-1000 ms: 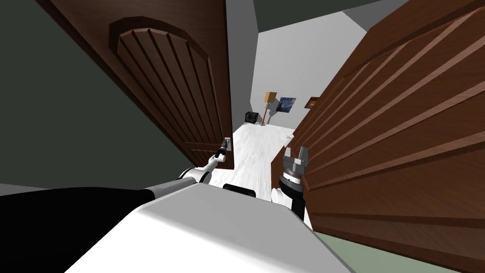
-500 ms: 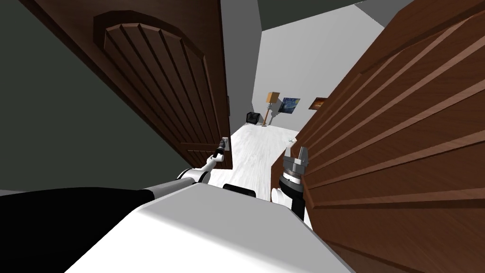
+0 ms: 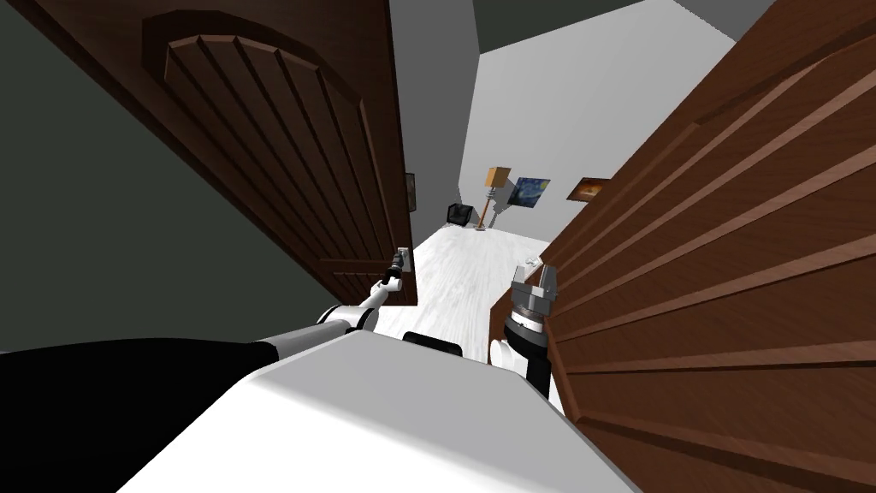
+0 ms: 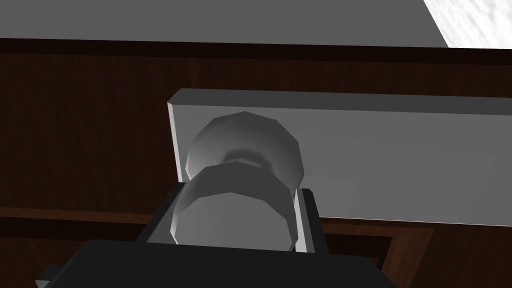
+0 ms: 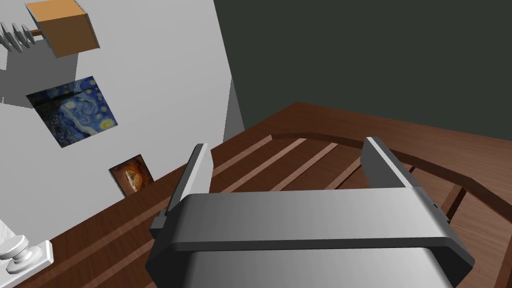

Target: Push the door open

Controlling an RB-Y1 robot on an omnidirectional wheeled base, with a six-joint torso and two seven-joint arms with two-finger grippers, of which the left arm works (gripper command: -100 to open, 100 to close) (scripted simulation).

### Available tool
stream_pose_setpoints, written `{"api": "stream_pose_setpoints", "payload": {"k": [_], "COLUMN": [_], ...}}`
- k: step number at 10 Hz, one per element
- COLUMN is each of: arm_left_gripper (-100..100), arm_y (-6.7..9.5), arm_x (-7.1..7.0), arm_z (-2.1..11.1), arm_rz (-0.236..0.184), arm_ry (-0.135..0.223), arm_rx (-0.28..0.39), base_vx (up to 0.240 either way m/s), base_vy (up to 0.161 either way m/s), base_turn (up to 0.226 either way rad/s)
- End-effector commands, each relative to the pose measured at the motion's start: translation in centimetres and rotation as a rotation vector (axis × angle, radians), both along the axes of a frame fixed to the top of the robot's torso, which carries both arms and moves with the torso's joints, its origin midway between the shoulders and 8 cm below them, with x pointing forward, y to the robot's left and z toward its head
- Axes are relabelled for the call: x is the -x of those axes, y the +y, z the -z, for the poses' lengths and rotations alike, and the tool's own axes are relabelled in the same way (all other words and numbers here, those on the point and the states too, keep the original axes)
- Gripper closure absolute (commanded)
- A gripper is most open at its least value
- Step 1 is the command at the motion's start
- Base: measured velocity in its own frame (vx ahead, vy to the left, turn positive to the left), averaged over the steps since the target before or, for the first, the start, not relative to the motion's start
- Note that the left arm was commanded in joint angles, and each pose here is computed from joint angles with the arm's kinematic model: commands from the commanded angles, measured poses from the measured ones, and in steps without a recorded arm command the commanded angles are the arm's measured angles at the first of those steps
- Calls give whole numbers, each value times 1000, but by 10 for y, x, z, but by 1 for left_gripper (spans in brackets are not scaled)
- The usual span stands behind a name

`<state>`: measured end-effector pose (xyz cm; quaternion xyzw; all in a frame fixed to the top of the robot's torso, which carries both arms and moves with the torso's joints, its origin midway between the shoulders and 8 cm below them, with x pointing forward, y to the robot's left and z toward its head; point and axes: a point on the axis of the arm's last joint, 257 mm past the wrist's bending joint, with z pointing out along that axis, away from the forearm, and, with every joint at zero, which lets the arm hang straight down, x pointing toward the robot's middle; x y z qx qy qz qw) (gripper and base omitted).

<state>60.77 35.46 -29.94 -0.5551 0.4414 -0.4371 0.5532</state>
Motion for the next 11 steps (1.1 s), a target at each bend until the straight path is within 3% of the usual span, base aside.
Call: {"api": "stream_pose_setpoints", "payload": {"k": [1, 7, 11], "arm_left_gripper": [100, 100, 100], "arm_y": [0, 27, 58], "arm_x": [0, 6, 15], "arm_z": [0, -1, 0], "arm_rz": [0, -47, -103], "arm_ry": [0, -2, -1], "arm_rx": [0, 0, 0], "base_vx": [81, 168, 190], "base_vy": [-25, -26, -50], "base_turn": [33, 34, 55]}}
